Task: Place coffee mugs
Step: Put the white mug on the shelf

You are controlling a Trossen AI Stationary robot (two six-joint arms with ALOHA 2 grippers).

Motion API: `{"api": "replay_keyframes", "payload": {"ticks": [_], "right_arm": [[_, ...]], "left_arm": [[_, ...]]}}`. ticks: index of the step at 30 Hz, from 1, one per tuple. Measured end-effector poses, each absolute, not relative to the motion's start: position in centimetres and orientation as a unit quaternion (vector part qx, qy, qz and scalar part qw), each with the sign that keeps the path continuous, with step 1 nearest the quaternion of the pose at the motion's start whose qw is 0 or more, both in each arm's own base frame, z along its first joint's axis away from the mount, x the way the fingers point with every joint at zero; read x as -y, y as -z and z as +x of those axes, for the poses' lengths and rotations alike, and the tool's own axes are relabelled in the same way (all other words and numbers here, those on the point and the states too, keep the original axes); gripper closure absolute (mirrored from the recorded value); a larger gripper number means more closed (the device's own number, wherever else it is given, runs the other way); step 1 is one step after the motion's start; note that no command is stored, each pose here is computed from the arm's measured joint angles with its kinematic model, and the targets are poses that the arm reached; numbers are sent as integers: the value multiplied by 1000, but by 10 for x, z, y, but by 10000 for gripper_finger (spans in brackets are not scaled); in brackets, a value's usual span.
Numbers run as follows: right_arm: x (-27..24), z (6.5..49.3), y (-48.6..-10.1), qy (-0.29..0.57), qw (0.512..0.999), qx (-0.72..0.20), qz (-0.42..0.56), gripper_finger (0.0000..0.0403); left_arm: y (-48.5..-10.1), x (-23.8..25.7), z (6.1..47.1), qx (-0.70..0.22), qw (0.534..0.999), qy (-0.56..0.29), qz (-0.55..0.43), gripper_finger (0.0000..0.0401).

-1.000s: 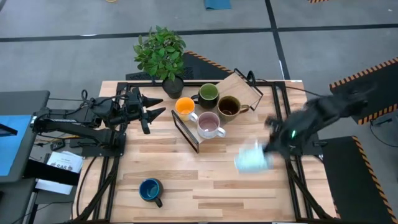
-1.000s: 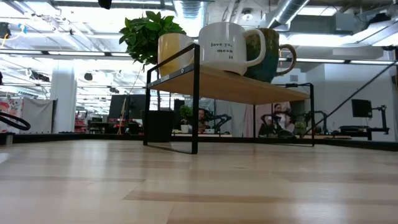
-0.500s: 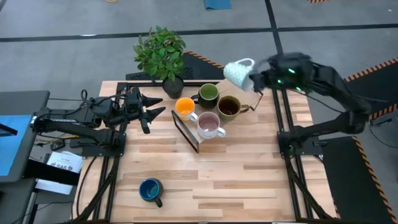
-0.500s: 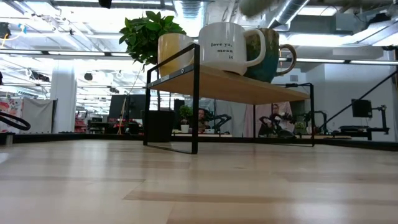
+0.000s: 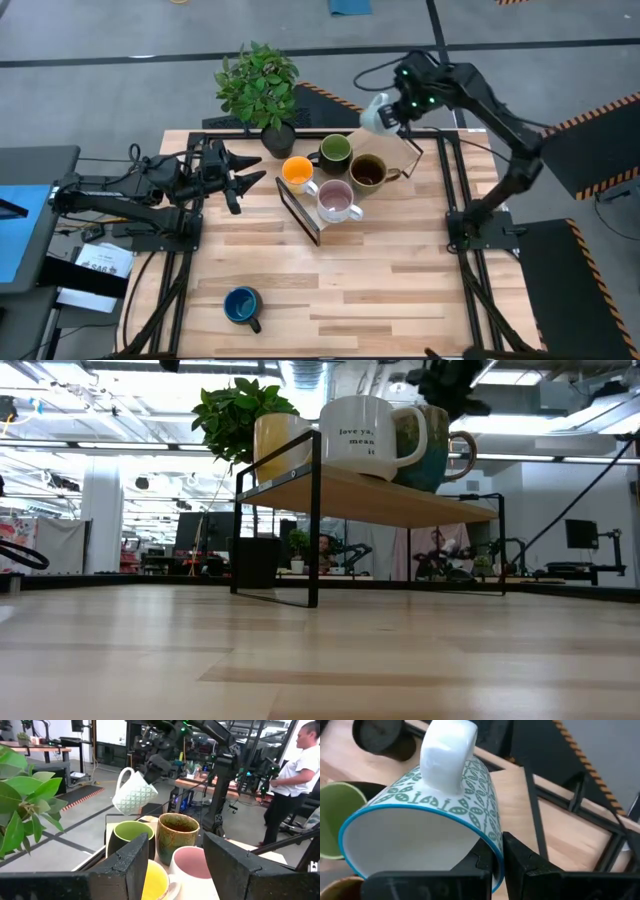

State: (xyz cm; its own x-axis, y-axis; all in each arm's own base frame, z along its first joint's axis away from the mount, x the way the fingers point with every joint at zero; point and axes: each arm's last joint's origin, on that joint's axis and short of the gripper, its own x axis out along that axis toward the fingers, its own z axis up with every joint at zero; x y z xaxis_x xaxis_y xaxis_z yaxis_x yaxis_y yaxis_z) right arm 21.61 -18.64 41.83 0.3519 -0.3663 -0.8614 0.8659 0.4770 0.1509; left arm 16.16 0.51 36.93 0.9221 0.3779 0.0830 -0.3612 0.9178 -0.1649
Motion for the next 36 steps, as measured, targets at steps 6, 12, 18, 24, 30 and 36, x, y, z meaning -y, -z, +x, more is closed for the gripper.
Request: {"api": "replay_keyframes", "payload": {"ticks": [6,12,18,24,30,36], "right_arm": [[203,230,-402,401,729,-447,329,363],[216,238,-383,400,700,-482,344,363],[220,240,-378,391,695,-488,356,363],[221,237,-378,401,684,-484,370,362],[223,236,-377,409,676,-479,381,345],[225,241,-365,405,650,-506,397,340]], "left_arm": [[-369,-5,162,57,977,-189,-76,228],[-369,-5,162,57,977,-189,-81,228],[-369,-5,162,55,977,-189,-80,228],[-368,-5,162,53,977,-189,-80,228],[-368,-5,162,53,977,-189,-80,228],[-368,-5,162,53,977,-188,-80,228]]}}
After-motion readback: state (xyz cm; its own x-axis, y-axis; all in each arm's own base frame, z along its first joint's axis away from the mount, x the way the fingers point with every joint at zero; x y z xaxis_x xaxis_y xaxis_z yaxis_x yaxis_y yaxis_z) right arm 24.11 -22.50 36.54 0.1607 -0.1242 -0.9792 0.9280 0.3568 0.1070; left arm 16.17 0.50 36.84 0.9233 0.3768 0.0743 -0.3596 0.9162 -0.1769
